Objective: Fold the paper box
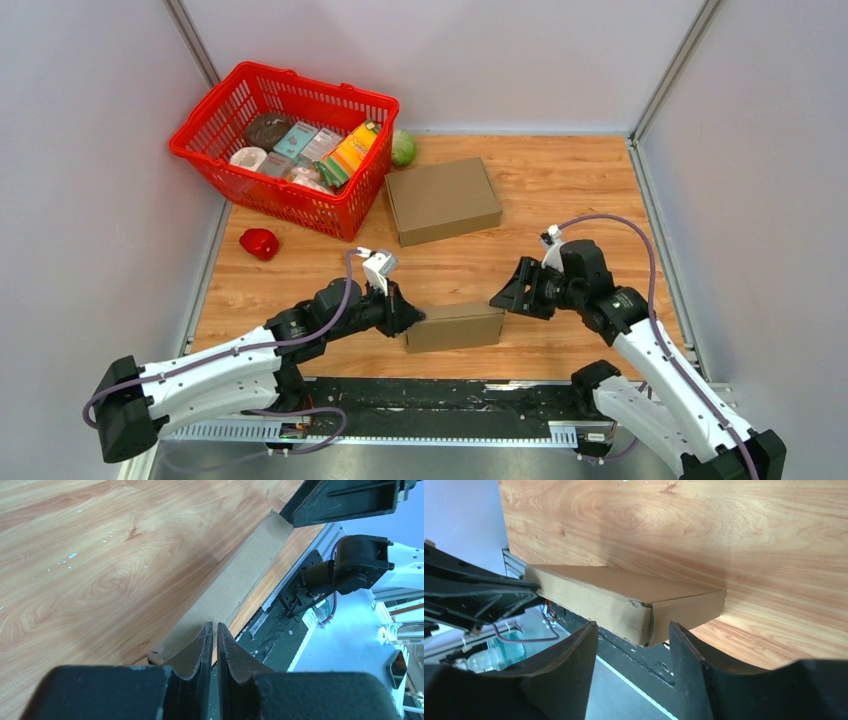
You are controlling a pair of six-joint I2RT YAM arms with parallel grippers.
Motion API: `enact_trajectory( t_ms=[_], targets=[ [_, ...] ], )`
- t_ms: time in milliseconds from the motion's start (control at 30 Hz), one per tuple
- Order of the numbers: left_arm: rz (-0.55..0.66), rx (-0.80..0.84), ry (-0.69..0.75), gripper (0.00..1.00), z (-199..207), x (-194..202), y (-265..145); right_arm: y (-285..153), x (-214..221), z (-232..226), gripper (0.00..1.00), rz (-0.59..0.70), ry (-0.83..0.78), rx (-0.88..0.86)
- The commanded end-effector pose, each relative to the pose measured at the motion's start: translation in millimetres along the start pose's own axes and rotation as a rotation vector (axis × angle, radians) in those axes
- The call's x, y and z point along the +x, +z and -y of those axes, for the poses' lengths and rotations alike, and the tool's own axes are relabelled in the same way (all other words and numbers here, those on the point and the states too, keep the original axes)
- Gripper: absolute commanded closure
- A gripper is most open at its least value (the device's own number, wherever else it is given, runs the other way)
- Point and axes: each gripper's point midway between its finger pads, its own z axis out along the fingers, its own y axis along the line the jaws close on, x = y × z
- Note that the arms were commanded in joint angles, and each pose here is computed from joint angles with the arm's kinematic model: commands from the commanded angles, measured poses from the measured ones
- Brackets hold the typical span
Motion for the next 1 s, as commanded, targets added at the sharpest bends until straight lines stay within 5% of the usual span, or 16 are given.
enact_trajectory(
  t_ms=[0,167,300,433,967],
  targets=[
    [-0.134,-0.089,0.011,0.84,-24,36,-5,-1,5,0,0.45,-0.019,-0.111,-0.098],
    [-0.134,-0.068,0.013,0.84,-15,29,-9,13,12,24,0.58,-0.034,-0.040,-0.085],
    [-0.075,-0.071,0.004,0.63,-1,1,-27,14,13,26,0.67,-0.018,-0.006,-0.082],
    [-0.012,-0.111,-0.057,0.54,0,-23,-50,15,19,22,0.69,-0.035,0.024,-0.127],
    [-0.165,-0.140,-0.220,0.83,-24,16,-35,15,20,22,0.69,-0.030,0.008,-0.129]
  ],
)
